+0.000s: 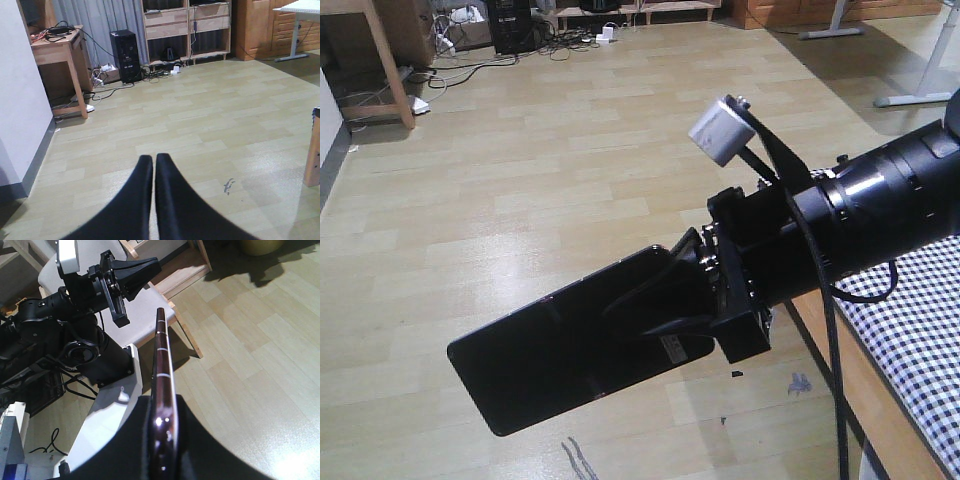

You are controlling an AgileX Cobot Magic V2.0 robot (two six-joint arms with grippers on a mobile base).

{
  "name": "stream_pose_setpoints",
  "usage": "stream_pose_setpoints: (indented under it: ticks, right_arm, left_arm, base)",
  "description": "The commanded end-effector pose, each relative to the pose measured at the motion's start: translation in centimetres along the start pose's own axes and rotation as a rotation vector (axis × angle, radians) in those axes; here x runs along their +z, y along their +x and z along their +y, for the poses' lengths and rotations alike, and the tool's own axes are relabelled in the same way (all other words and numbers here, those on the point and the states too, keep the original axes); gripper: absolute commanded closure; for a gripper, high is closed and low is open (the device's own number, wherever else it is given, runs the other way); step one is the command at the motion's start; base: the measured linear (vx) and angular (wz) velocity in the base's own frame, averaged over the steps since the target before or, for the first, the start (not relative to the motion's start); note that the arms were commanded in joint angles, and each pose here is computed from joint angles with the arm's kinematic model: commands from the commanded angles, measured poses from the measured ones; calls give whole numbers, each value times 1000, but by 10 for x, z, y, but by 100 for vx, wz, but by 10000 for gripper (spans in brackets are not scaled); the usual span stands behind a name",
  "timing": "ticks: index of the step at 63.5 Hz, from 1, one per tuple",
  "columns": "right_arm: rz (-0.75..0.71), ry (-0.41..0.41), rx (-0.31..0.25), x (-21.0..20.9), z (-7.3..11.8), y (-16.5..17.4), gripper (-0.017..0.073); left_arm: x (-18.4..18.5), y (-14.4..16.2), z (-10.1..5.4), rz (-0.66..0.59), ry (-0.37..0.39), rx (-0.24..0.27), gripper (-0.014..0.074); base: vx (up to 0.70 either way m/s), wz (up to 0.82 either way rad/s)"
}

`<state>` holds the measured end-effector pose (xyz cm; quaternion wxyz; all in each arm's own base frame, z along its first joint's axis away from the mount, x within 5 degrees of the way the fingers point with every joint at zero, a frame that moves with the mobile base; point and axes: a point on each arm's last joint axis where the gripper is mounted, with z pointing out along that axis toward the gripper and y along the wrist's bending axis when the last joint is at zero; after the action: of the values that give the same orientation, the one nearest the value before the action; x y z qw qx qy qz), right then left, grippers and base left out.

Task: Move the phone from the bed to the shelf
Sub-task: 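Hold the phone in the right gripper while the base turns away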

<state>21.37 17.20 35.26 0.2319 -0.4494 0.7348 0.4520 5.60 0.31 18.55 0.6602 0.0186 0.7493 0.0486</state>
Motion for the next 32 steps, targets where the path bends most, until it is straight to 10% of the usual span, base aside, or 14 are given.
stream_pose_setpoints:
  ticks: [1, 32]
  right_arm:
    - [-61, -88, -34, -10, 22, -10, 560]
    - [-61, -88, -33, -10, 22, -10, 560]
  left_arm:
    - [-3, -15, 1, -108, -5, -9, 593]
    - [-3, -15, 1, -108, -5, -9, 593]
  base:
    - [3, 1]
    - [10, 3]
